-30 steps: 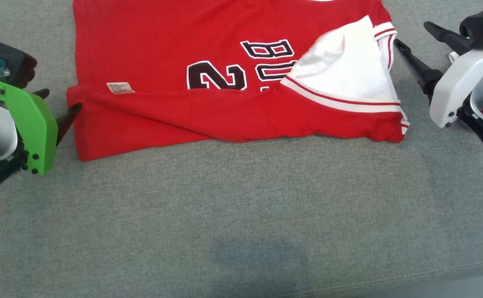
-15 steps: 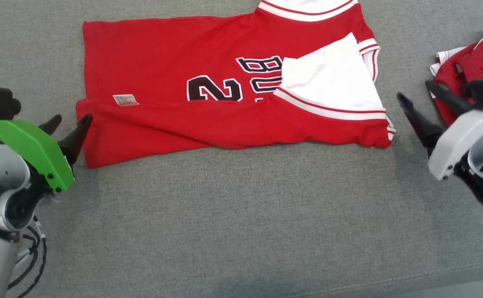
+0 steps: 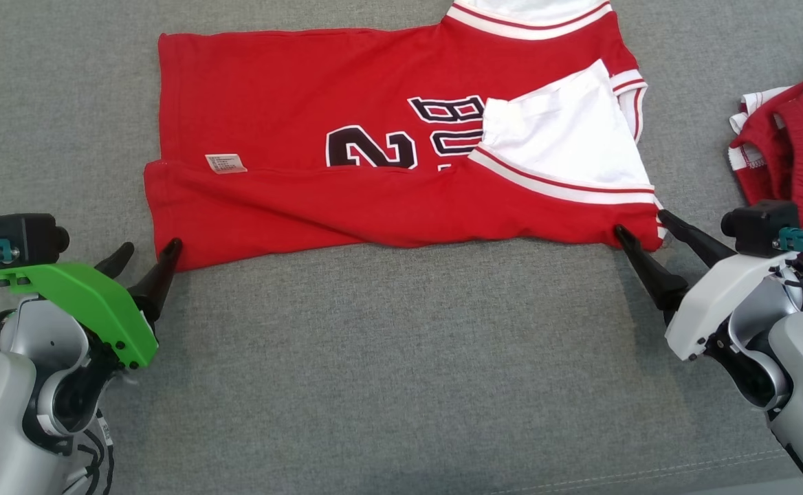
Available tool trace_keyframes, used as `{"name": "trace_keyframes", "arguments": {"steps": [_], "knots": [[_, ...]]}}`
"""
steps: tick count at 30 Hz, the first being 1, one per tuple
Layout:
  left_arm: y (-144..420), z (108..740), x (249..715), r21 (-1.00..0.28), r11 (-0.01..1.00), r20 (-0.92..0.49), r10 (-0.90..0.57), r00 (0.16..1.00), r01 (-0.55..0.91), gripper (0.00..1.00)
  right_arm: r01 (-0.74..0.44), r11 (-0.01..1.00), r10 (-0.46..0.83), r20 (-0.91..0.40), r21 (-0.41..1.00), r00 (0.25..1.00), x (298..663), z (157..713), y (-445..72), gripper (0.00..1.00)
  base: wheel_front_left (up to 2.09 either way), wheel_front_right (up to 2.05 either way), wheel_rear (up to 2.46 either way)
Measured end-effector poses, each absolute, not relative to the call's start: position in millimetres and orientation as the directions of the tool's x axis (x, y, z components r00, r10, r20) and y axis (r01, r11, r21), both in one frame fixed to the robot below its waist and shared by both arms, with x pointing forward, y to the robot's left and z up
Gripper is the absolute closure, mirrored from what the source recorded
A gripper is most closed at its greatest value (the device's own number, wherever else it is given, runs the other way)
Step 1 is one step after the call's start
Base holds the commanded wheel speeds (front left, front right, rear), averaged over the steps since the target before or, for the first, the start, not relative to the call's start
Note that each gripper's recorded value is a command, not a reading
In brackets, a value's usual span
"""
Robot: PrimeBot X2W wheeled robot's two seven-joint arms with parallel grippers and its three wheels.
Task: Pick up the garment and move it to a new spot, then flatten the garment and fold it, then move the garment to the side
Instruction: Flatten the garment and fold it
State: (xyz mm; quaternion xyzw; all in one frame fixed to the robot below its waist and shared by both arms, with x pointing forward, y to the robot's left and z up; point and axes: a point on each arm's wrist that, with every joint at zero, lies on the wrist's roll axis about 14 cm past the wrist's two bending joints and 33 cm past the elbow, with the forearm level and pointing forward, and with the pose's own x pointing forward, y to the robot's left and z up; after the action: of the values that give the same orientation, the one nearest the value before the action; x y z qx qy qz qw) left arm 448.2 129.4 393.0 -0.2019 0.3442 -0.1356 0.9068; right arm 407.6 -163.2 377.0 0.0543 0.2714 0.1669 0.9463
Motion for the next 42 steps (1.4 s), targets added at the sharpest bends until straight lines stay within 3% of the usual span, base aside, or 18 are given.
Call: {"name": "trace_keyframes", "arguments": {"steps": [25, 28, 31, 33, 34, 35, 36, 42], "knots": [[120, 378, 440, -0.43, 0.892, -0.6, -0.398, 0.694, 0.14, 0.0, -0.229, 0.959, 0.283, -0.532, 0.167, 0.798, 402, 364, -179, 0.0, 0.0, 0.0, 0.0], [121, 376, 439, -0.425, 0.895, -0.607, -0.395, 0.689, 0.138, 0.0, -0.228, 0.959, 0.284, -0.535, 0.17, 0.796, 403, 363, -178, 0.29, 0.0, 0.0, 0.0], [122, 375, 439, -0.424, 0.896, -0.611, -0.393, 0.687, 0.136, 0.0, -0.23, 0.958, 0.286, -0.534, 0.171, 0.796, 404, 362, -177, 0.51, 0.0, 0.0, 0.0], [122, 374, 438, -0.423, 0.896, -0.616, -0.396, 0.681, 0.138, 0.0, -0.234, 0.957, 0.29, -0.532, 0.172, 0.796, 406, 363, -176, 0.75, 0.0, 0.0, 0.0], [121, 373, 438, -0.423, 0.895, -0.618, -0.398, 0.678, 0.14, 0.05, -0.238, 0.955, 0.295, -0.529, 0.174, 0.795, 407, 363, -175, 0.87, 0.0, 0.0, 0.0], [120, 373, 437, -0.423, 0.894, -0.62, -0.402, 0.674, 0.144, 0.56, -0.244, 0.953, 0.303, -0.526, 0.18, 0.795, 408, 364, -173, 1.0, 0.0, 0.0, 0.0], [118, 372, 436, -0.424, 0.893, -0.62, -0.406, 0.671, 0.148, 0.96, -0.244, 0.952, 0.305, -0.529, 0.184, 0.792, 408, 363, -172, 1.0, 0.0, 0.0, 0.0], [112, 372, 433, -0.436, 0.884, -0.623, -0.431, 0.653, 0.167, 1.0, -0.231, 0.947, 0.317, -0.529, 0.223, 0.787, 407, 363, -171, 1.0, 0.0, 0.0, 0.0]]}}
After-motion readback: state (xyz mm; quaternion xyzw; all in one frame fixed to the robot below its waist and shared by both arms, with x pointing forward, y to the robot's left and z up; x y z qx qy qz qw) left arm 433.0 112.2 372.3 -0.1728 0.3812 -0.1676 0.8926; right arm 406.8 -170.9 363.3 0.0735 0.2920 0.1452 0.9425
